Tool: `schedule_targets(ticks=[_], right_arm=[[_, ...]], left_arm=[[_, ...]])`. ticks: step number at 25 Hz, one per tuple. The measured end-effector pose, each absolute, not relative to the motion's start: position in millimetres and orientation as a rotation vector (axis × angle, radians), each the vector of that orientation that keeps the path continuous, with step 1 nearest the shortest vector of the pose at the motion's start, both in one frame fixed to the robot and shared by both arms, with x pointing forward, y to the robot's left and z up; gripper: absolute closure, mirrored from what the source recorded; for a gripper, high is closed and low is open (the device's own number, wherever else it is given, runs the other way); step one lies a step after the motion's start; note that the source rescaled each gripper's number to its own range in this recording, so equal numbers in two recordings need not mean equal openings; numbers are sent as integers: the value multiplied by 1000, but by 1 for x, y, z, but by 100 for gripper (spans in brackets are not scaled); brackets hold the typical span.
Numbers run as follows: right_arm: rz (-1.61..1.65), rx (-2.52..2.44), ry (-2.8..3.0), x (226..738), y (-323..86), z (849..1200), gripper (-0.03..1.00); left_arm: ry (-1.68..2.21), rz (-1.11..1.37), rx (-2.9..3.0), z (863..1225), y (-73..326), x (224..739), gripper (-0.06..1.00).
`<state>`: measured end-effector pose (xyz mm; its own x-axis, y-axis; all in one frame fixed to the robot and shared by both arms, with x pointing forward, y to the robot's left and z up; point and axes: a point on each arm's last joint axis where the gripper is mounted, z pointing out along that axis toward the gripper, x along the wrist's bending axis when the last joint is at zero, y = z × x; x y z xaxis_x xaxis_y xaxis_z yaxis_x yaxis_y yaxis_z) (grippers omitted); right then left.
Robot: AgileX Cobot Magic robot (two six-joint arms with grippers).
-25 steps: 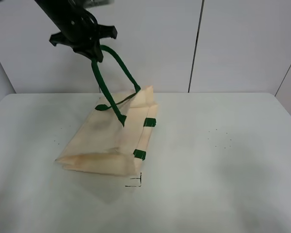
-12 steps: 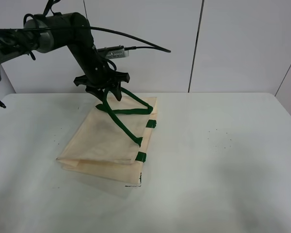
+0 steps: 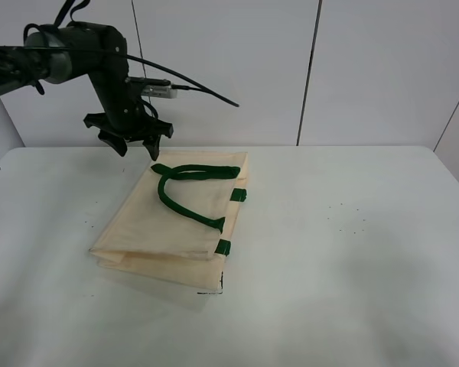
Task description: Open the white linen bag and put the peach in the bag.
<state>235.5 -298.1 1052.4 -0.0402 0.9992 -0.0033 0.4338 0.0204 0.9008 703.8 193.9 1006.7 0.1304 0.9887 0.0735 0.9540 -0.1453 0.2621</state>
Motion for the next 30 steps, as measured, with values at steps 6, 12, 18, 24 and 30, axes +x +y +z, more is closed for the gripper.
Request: schedule_targets(ticks=[6, 12, 18, 24, 30], right_arm=[[982, 1504, 1569, 236, -298, 1052, -3], [982, 1504, 1569, 236, -298, 1052, -3], [982, 1505, 1568, 236, -298, 1052, -3], [981, 1505, 1568, 236, -298, 1052, -3], [981, 1505, 1568, 236, -298, 1052, -3]], left_arm=[[2127, 342, 2148, 1006, 259, 711, 0], [2211, 280, 2117, 1004, 285, 704, 0], [2239, 216, 2150, 1020, 285, 665, 0], [2247, 203, 2160, 1054, 289, 598, 0], [2214, 255, 2130, 1086, 294, 505, 0]])
